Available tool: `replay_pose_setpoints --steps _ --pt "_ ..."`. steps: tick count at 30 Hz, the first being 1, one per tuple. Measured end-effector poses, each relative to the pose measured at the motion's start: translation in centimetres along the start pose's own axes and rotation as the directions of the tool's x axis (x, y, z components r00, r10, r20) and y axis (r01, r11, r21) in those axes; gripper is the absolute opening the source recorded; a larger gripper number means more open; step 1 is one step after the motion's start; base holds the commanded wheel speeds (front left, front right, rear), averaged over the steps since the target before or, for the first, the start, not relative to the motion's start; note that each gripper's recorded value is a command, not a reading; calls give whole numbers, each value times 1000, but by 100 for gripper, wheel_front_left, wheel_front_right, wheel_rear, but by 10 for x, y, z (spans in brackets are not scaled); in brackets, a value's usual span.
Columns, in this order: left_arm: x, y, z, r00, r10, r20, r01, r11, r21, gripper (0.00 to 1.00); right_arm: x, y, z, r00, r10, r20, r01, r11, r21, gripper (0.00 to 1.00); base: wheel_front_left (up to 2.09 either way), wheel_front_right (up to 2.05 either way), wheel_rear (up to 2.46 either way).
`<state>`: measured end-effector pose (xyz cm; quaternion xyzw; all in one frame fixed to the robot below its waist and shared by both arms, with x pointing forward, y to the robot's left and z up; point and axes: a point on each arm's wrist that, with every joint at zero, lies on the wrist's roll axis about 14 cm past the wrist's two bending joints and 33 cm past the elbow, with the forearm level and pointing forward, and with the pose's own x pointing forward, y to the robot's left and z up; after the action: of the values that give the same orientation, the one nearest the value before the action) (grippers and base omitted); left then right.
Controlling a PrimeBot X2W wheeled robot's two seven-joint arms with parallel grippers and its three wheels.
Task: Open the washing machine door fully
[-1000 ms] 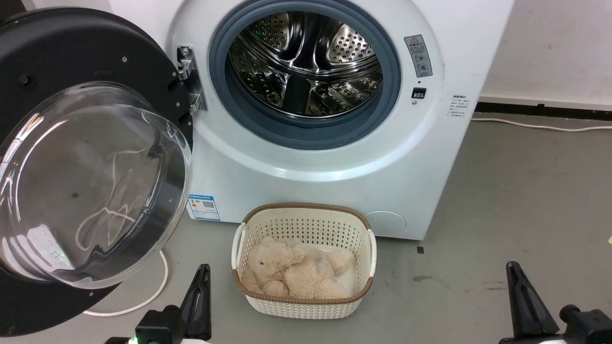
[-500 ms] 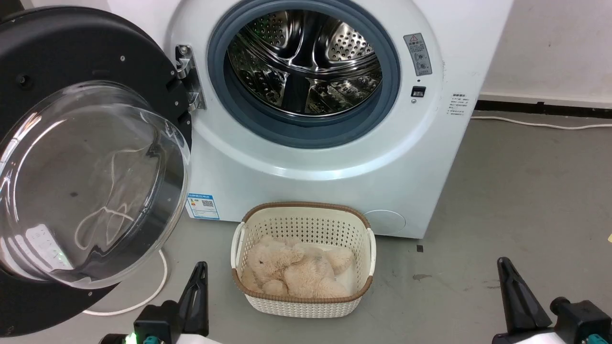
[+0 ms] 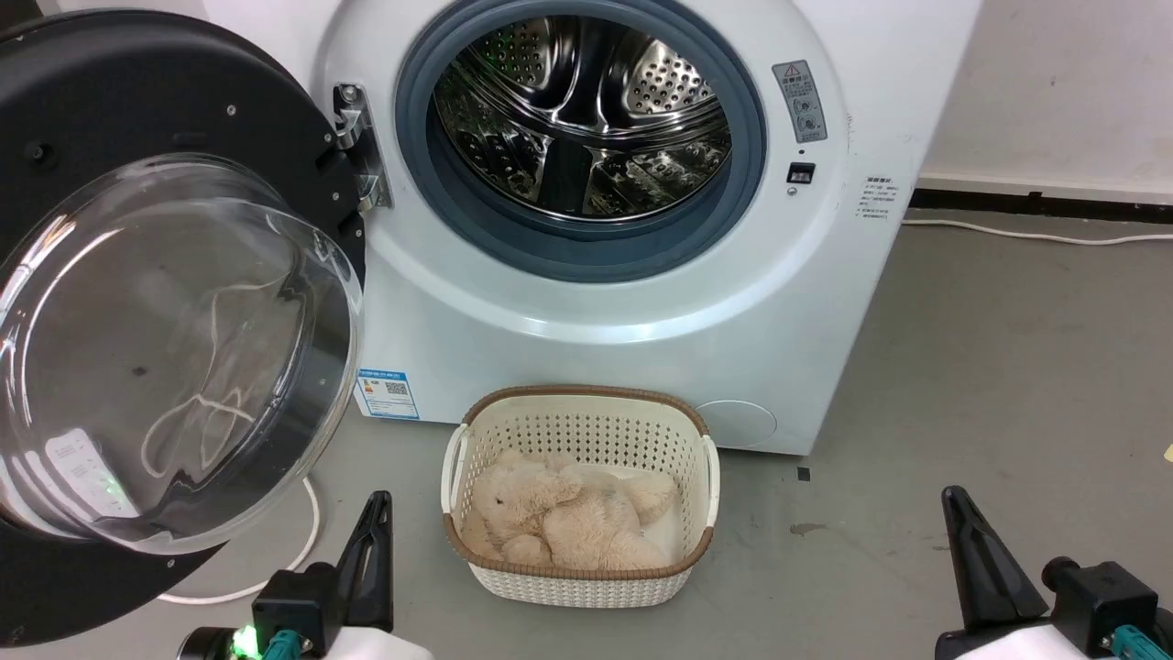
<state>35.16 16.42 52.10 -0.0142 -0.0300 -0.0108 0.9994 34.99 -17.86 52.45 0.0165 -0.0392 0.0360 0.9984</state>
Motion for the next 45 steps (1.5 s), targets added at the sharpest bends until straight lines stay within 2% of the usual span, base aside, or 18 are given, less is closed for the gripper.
replay_pose_setpoints --steps 45 --pt "11 9 -1 999 15 -51 -13 999 47 0 12 10 -5 997 34 -73 -37 998 -47 0 0 0 0"
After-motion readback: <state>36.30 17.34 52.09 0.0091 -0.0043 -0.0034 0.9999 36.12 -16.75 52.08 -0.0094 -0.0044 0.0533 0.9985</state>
